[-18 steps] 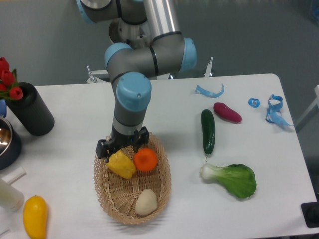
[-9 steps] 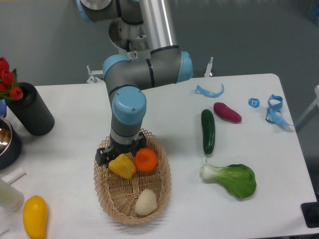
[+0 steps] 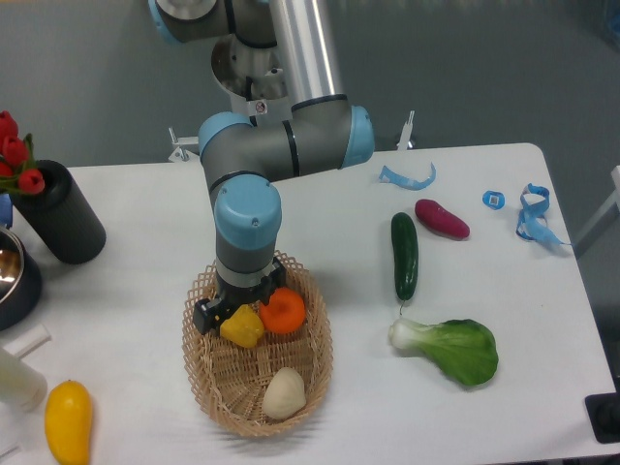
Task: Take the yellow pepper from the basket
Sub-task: 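Lower the open gripper around the yellow pepper in the basket, then close the gripper on the yellow pepper, then lift the yellow pepper out of the basket toward the bok choy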
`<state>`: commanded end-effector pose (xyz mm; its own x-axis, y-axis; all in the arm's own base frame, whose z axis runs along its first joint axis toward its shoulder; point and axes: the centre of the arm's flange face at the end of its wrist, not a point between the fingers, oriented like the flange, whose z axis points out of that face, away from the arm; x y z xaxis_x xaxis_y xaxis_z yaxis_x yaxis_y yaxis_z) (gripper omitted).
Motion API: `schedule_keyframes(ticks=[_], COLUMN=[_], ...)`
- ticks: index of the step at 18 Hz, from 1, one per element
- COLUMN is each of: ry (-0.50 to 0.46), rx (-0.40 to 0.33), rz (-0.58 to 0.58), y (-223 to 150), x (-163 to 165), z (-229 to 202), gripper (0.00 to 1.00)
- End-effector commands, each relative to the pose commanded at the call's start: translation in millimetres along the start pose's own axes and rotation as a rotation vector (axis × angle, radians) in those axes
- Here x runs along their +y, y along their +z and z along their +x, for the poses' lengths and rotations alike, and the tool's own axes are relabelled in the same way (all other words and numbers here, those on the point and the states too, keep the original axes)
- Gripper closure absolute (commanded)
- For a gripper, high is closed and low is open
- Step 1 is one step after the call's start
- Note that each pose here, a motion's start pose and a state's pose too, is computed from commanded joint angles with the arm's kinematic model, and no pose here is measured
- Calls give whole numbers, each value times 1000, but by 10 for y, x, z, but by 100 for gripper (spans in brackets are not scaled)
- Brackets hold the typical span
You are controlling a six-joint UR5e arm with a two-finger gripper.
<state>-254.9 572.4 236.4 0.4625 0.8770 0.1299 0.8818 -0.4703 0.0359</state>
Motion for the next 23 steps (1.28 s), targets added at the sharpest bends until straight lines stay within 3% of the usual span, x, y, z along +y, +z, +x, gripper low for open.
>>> schedule_keyframes(ticks=[8,10,14,18,23], ry=[12,15,16,19,63], rx=[-13,-38,-39,-42,-31], rz=[-8,-3,-5,-7,46], y=[78,116,125,151,-124], x=[53,43,42,50,-54], z=[69,51,50,41,118], gripper=[0,10,43,60,64])
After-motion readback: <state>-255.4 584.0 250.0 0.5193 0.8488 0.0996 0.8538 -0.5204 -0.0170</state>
